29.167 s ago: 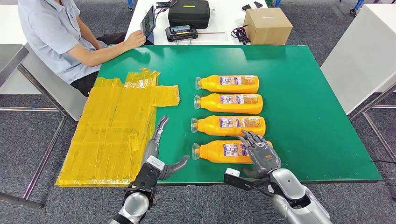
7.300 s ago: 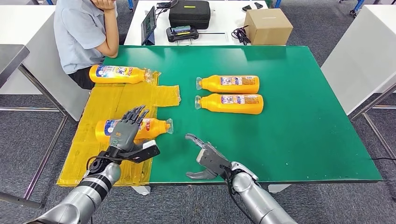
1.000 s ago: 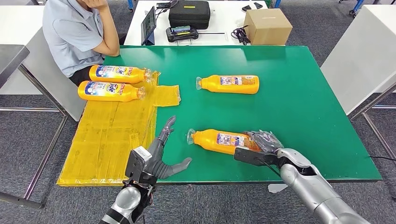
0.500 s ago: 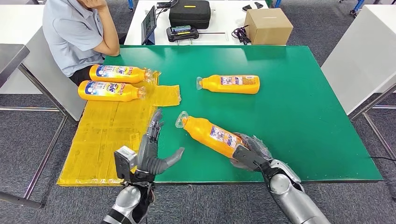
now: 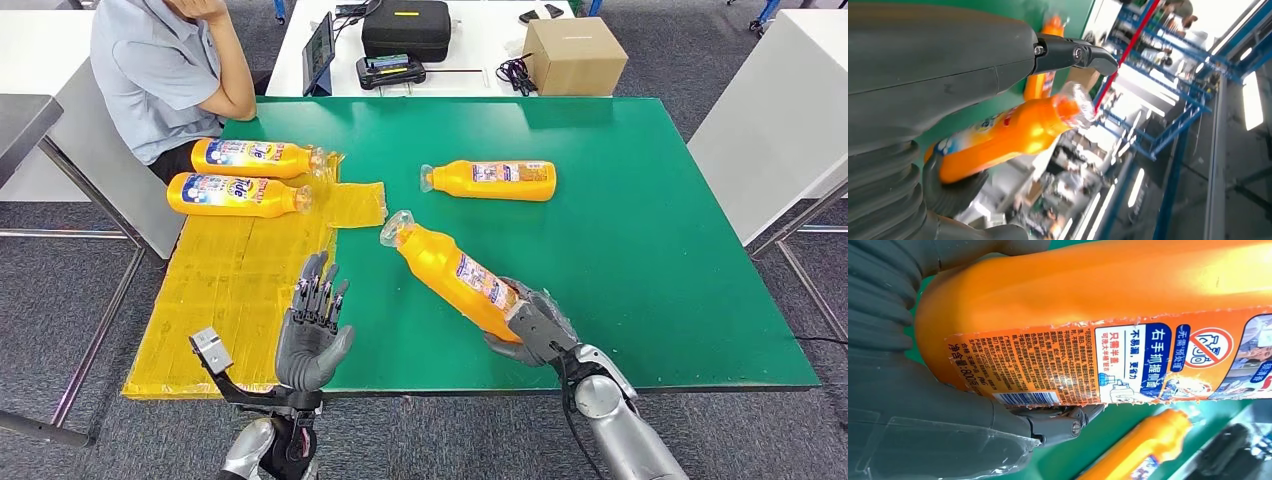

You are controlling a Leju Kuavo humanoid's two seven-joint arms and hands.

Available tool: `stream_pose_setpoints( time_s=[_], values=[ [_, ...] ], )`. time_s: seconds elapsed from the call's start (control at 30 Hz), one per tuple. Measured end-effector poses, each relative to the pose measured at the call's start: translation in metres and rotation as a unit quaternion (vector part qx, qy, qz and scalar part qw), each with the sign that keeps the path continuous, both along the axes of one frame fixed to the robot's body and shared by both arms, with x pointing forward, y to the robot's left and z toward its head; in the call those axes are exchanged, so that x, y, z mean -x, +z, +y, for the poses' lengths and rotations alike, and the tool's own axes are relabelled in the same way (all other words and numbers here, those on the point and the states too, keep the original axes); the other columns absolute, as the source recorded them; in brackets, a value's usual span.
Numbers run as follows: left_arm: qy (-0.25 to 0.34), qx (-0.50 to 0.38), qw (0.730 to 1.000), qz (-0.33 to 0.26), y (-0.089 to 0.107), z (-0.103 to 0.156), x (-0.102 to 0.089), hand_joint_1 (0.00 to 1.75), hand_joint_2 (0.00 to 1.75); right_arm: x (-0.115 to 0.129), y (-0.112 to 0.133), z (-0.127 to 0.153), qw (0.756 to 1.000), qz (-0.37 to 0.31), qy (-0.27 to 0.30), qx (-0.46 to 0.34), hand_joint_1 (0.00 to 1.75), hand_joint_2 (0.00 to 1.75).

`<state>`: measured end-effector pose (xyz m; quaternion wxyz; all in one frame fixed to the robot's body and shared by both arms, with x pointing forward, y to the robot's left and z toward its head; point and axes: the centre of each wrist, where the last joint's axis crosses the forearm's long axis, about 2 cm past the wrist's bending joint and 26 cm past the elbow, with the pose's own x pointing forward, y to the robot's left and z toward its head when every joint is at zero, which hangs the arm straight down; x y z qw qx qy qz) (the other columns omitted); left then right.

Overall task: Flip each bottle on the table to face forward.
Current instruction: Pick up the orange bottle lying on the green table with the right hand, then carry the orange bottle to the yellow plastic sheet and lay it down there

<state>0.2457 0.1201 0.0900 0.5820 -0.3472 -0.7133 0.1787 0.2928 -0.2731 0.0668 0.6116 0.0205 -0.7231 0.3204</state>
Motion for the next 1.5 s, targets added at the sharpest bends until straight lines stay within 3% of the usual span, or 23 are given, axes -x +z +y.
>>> stream_pose_setpoints(
  time_s=[0.4, 0.77, 1.17, 1.2, 1.3, 1.33, 1.5],
  values=[
    [-0.051, 0.011, 0.998, -0.030, -0.013, -0.006, -0.012, 0.00, 1.75, 0.005, 0.004, 0.035, 0.986, 0.005, 0.142, -0.089, 1.75, 1.75],
    [-0.049, -0.060, 0.997, -0.010, -0.021, -0.014, -0.023, 0.00, 1.75, 0.001, 0.008, 0.057, 0.982, -0.001, 0.172, -0.082, 1.75, 1.75],
    [-0.075, -0.063, 0.995, -0.005, -0.026, -0.025, -0.023, 0.01, 1.75, -0.009, 0.010, 0.073, 0.979, 0.003, 0.188, -0.080, 1.75, 1.75],
    [-0.075, -0.063, 0.995, -0.006, -0.026, -0.025, -0.023, 0.37, 1.75, -0.009, 0.009, 0.074, 0.979, 0.005, 0.189, -0.080, 1.75, 1.75],
    [-0.070, -0.064, 0.995, -0.008, -0.026, -0.025, -0.024, 1.67, 1.75, -0.011, 0.006, 0.075, 0.979, 0.012, 0.189, -0.076, 1.74, 1.75],
    [-0.067, -0.064, 0.996, -0.008, -0.026, -0.025, -0.024, 1.75, 1.75, -0.011, 0.005, 0.076, 0.979, 0.015, 0.189, -0.074, 1.73, 1.75],
    [-0.050, -0.061, 0.997, -0.009, -0.025, -0.024, -0.024, 1.75, 1.75, -0.012, -0.001, 0.075, 0.980, 0.025, 0.183, -0.066, 1.55, 1.75]
  ],
)
